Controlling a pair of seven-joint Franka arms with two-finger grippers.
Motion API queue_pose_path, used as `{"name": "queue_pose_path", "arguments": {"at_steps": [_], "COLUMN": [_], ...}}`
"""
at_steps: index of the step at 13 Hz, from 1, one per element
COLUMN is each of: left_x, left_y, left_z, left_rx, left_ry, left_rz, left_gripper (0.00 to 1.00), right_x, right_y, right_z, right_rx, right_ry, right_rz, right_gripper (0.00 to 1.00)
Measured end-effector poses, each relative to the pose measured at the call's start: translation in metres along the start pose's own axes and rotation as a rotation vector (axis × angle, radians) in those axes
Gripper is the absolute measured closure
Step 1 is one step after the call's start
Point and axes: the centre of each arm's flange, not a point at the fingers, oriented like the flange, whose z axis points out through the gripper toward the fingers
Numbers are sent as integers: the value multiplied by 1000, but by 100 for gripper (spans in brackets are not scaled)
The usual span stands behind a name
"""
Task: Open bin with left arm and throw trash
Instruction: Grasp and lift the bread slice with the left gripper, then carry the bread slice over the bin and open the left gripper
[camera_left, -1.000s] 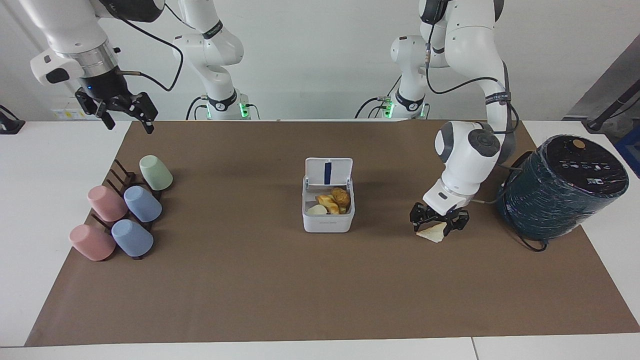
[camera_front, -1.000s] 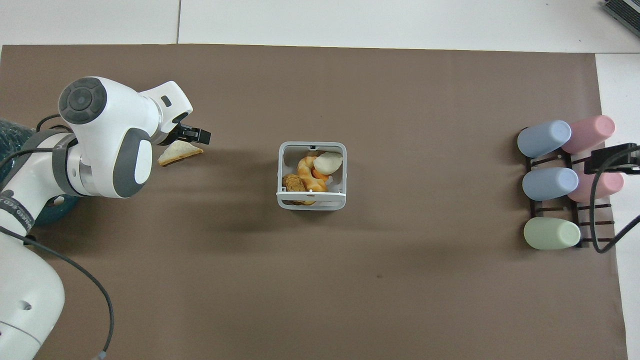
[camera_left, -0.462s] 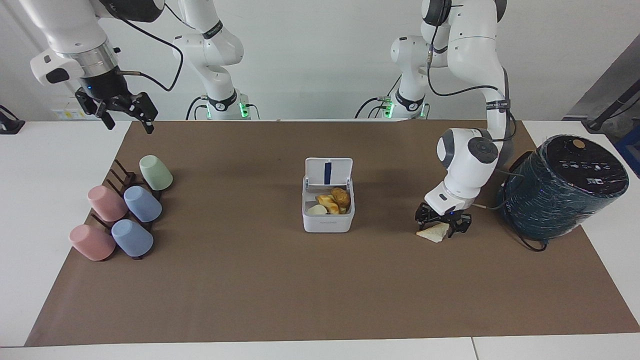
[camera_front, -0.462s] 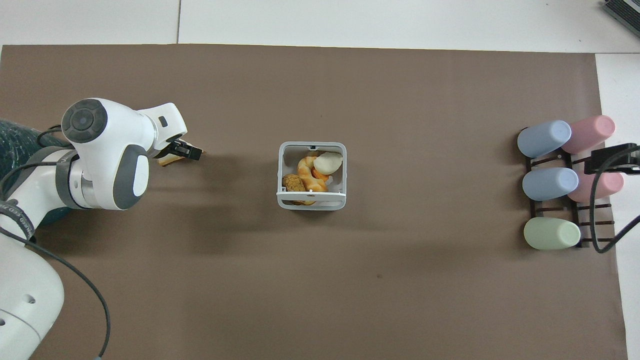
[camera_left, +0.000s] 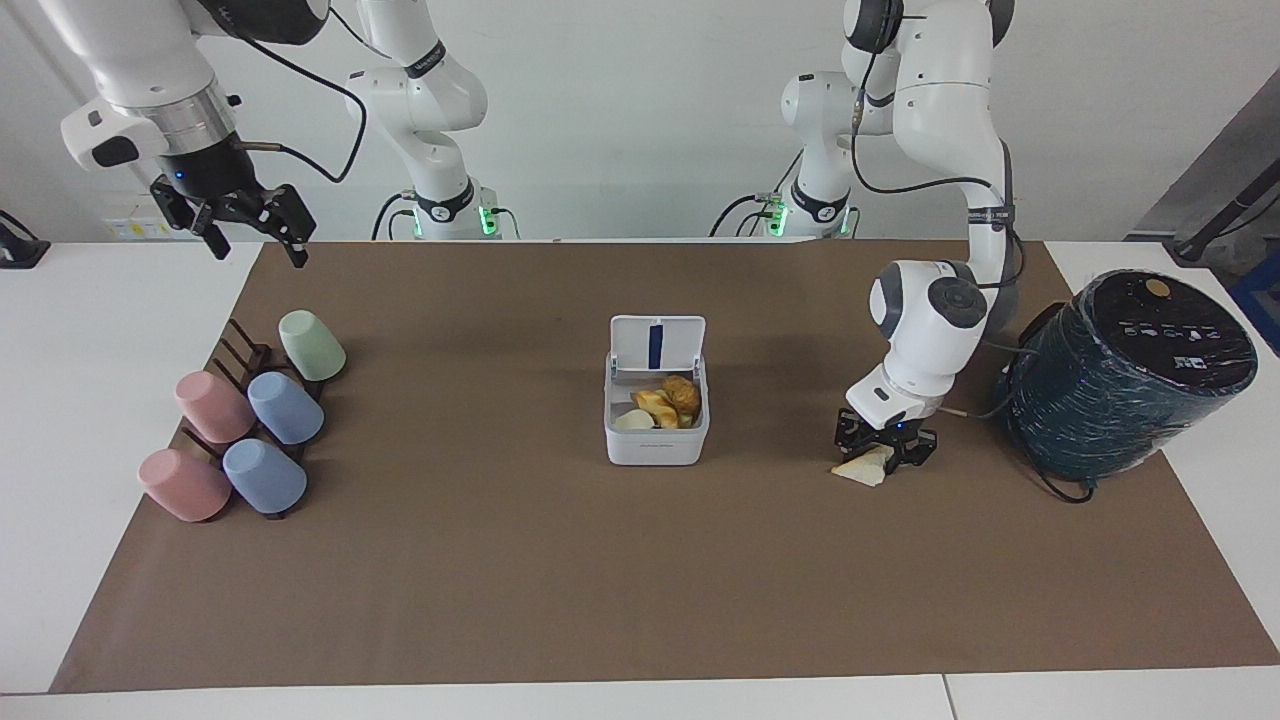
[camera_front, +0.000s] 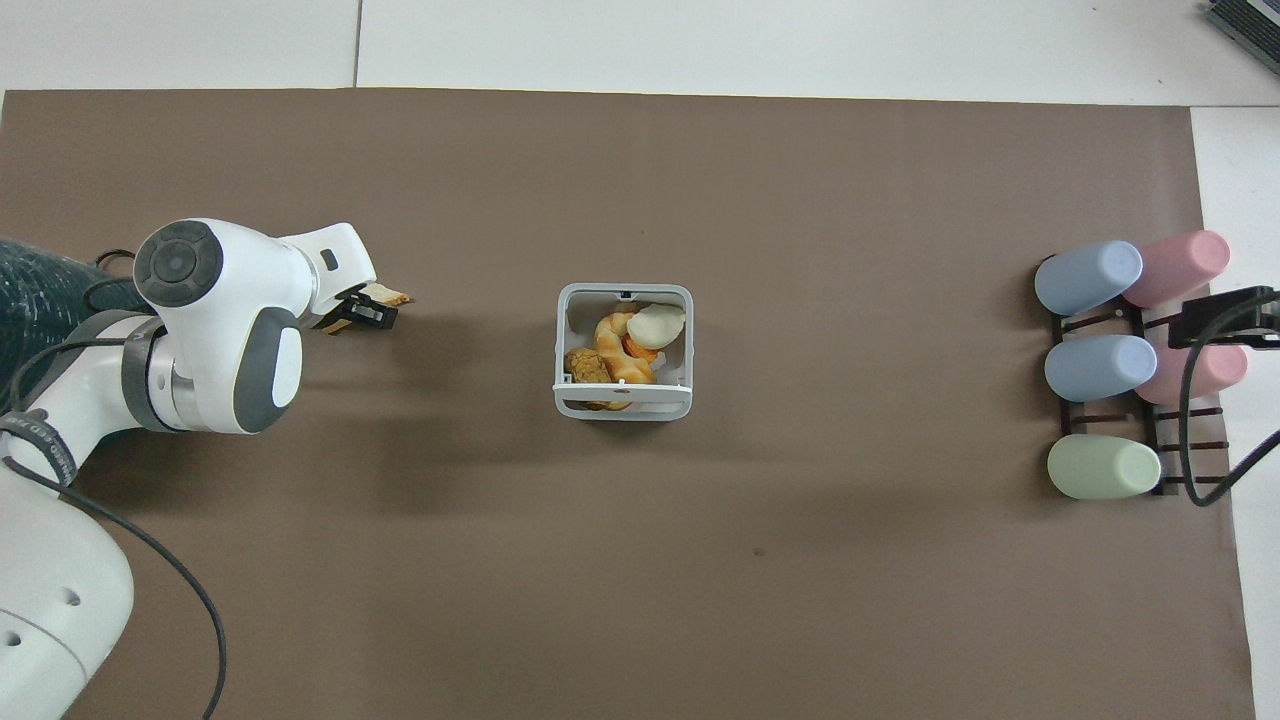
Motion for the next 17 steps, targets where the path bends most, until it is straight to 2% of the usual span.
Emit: {"name": "queue_pose_path", "arguments": {"at_steps": [1,4,5,8,11,12,14,17], "left_x": [0,1,1,12,43,53,71,89], "left_y": [-1,-5,-5,-9,-5,2,35,117], "left_z": [-1,-6,-6,-18,-62,-78,-108,-140], "left_rx": [1,6,6,6,-12,-21,-37,-64], "left_ry": [3,12,13,19,-19,-34,-56,-77], "left_rz": [-1,-5,-5,-15,-73,-90,-138,-226], "left_gripper": [42,78,82,82,84,88,88,88], "right_x": [0,0,0,0,0,0,0,0], "right_y": [0,0,0,0,0,0,0,0], "right_z": [0,0,0,0,0,0,0,0], "right_rx": [0,0,0,0,0,0,0,0], "right_ry": [0,0,0,0,0,0,0,0], "right_rz": [0,0,0,0,0,0,0,0], "right_gripper": [0,0,0,0,0,0,0,0]}}
